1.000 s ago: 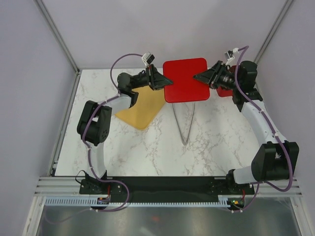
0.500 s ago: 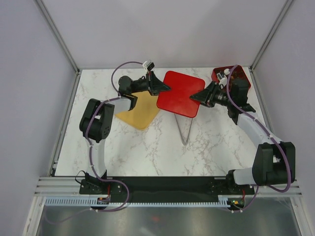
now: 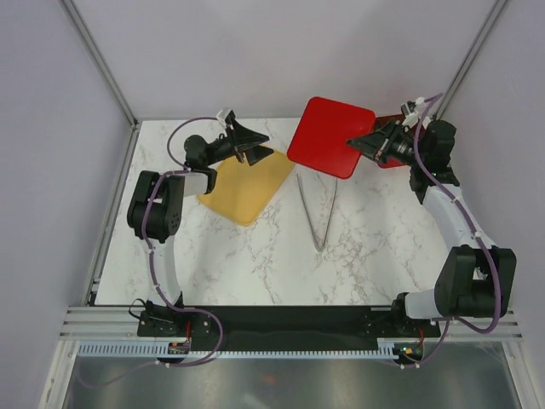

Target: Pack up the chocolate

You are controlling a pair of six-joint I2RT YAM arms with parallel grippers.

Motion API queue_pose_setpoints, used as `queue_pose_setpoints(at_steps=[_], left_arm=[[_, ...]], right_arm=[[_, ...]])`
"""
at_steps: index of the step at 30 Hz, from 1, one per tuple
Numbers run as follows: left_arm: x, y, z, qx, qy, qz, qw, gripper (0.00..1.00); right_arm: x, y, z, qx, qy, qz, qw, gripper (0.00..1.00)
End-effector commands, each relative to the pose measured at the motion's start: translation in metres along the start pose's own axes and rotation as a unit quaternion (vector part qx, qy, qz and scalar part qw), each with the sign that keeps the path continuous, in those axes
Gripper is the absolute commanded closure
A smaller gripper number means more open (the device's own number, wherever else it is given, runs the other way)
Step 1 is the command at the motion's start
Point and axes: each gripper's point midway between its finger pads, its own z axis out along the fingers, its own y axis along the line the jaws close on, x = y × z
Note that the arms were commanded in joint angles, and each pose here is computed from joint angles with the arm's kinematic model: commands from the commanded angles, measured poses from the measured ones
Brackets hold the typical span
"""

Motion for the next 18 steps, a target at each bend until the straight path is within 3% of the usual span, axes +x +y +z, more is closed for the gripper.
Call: queue_pose_setpoints(at_steps=[1, 4, 6, 7, 9, 10, 13, 16, 18], left_arm=[[0.005, -0.047, -0.013, 0.051, -0.011, 0.131, 0.99, 0.25], [0.003, -0.035, -0.014, -0.01, -0.022, 0.125, 0.992, 0.23], [0.005, -0.041, -0.016, -0.034, -0.028, 0.167, 0.985, 0.22], [0.005, -0.018, -0.021, -0.085, -0.037, 0.149, 0.984, 0.22], [0.011, -0.009, -0.027, -0.132, -0.046, 0.151, 0.979, 0.21], [0.017, 0.001, -0.038, -0.186, -0.066, 0.123, 0.973, 0.21], [0.028, 0.006, -0.062, -0.258, -0.08, 0.194, 0.943, 0.19], [0.046, 0.012, -0.083, -0.317, -0.084, 0.194, 0.925, 0.17], [0.066, 0.0, -0.092, -0.343, -0.067, 0.21, 0.913, 0.06]], right_arm=[[-0.068, 0.013, -0.02, 0.001, -0.083, -0.041, 0.996, 1.0], [-0.11, -0.004, -0.033, 0.027, -0.135, -0.042, 0.99, 1.0], [-0.138, -0.023, -0.039, 0.04, -0.175, -0.035, 0.983, 1.0], [-0.147, -0.031, -0.04, 0.044, -0.188, -0.016, 0.981, 1.0], [-0.165, -0.058, -0.042, 0.058, -0.218, 0.01, 0.974, 1.0], [-0.175, -0.059, -0.043, 0.048, -0.235, 0.007, 0.971, 1.0], [-0.193, -0.085, -0.043, 0.052, -0.269, 0.032, 0.961, 1.0], [-0.205, -0.111, -0.044, 0.063, -0.304, 0.048, 0.949, 1.0], [-0.205, -0.133, -0.043, 0.068, -0.321, 0.079, 0.941, 1.0]])
